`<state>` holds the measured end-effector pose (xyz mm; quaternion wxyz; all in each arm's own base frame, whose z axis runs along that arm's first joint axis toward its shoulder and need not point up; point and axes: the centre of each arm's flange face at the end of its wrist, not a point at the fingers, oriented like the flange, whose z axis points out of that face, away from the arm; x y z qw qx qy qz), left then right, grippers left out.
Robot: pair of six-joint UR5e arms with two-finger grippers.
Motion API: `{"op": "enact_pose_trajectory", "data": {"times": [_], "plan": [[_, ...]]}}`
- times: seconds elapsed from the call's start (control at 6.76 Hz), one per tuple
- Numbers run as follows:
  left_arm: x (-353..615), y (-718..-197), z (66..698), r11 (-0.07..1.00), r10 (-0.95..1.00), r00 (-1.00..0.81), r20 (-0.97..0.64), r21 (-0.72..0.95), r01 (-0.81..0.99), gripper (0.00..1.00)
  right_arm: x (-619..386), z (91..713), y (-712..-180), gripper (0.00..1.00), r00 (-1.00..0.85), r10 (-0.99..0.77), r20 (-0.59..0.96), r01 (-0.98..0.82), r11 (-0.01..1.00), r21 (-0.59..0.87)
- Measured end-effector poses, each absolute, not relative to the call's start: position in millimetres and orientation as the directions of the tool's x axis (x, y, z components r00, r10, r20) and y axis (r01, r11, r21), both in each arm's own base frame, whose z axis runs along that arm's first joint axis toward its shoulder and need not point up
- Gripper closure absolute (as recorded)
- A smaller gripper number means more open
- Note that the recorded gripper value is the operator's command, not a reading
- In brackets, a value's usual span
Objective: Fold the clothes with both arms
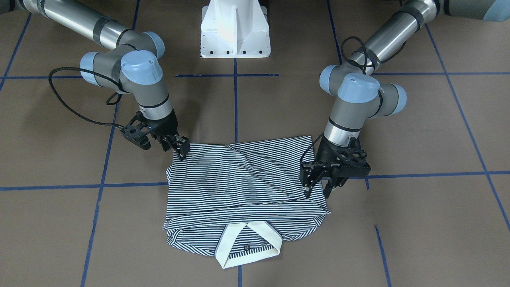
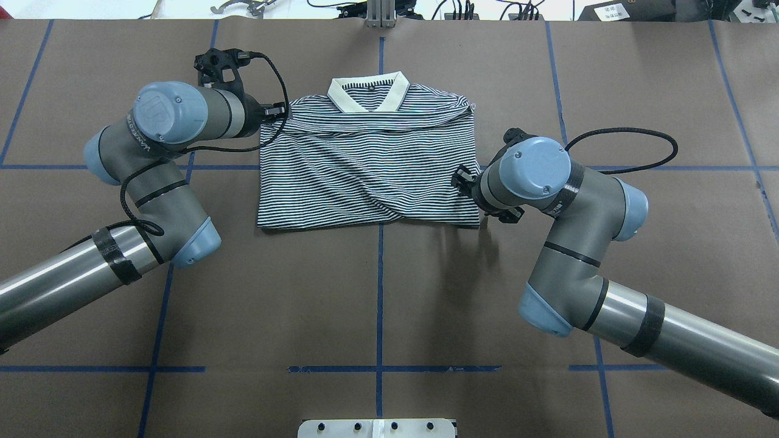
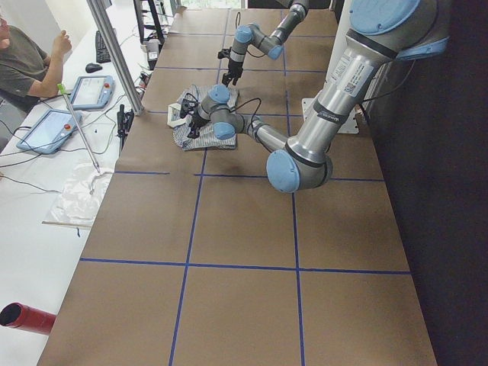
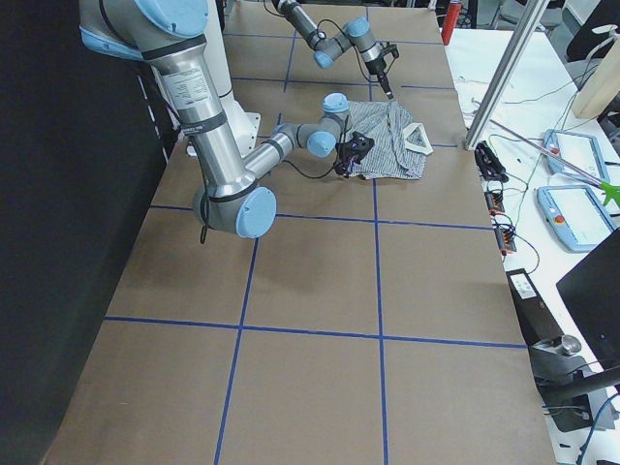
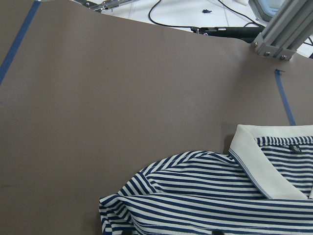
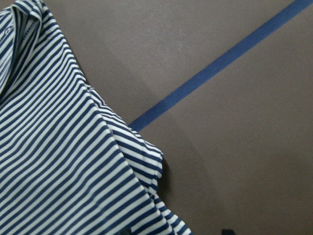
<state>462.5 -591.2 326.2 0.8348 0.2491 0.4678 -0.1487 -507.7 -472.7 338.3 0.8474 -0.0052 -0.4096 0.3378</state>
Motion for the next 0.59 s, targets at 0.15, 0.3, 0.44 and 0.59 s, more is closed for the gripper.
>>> {"op": "enact_pose_trajectory", "data": {"times": [0.15, 0.3, 0.44, 0.59], "plan": [[462.0, -591.5, 326.6, 0.831, -0.017, 0.518, -0.855, 0.277, 0.483, 0.38, -510.7, 339.8, -469.3, 0.88, 0.438, 0.58, 0.687, -0.567, 0.771, -0.29], [461.7, -591.8, 326.9, 0.83, -0.018, 0.518, -0.855, 0.276, 0.484, 0.38, -512.4, 339.9, -467.2, 1.0, 0.438, 0.581, 0.686, -0.565, 0.771, -0.292], [461.5, -591.8, 326.7, 0.83, -0.018, 0.518, -0.855, 0.276, 0.485, 0.38, -513.7, 339.4, -465.5, 1.0, 0.438, 0.581, 0.686, -0.563, 0.772, -0.294], [461.4, -591.8, 326.6, 0.83, -0.018, 0.519, -0.855, 0.276, 0.485, 0.38, -513.0, 337.3, -463.9, 1.0, 0.436, 0.578, 0.689, -0.56, 0.774, -0.295]]}}
